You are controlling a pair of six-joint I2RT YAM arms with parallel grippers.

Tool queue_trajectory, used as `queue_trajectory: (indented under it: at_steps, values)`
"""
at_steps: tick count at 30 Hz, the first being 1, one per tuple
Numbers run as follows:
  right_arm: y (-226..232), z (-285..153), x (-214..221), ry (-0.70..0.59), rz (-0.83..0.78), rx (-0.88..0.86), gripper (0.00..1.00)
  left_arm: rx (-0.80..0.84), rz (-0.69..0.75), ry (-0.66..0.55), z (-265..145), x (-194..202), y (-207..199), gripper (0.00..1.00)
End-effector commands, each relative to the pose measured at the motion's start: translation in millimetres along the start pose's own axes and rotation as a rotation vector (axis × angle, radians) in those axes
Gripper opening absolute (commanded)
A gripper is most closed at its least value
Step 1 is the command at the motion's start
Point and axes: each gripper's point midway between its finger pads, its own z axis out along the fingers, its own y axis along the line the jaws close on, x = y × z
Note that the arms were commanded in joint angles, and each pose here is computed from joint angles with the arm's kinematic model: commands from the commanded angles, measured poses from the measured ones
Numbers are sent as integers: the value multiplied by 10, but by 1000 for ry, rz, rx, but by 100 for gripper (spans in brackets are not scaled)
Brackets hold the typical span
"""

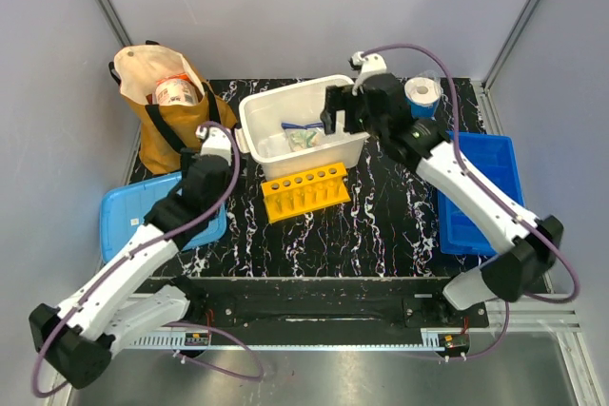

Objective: Organize the chemistry lab equipment

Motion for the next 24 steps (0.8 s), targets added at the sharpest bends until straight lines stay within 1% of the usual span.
queue_trajectory:
  at_steps: [1, 5, 7, 10, 15, 21, 24]
  values:
    - [-9, -219, 195, -42, 33, -46, 100, -6, -154, 165, 126, 239, 151, 93]
    - [-78, -445, 255, -76, 45, -50, 100, -90, -205, 229, 270, 499, 331, 90]
    - [-94, -517, 270, -84, 45, -54, 100, -65, -223, 276, 359, 618, 301, 88]
    - [-128, -597, 235, -109, 45, -48, 100, -67, -249, 353, 481, 765, 286, 82]
    - [-133, -645, 211, -126, 50, -50, 100, -14, -315, 468, 610, 1018, 186, 74]
    - [-154, -648, 222, -133, 50, -42, 100, 10, -360, 537, 685, 1194, 67, 67]
    - [-159, -646, 222, -136, 49, -40, 100, 2, -357, 582, 707, 1316, 44, 59]
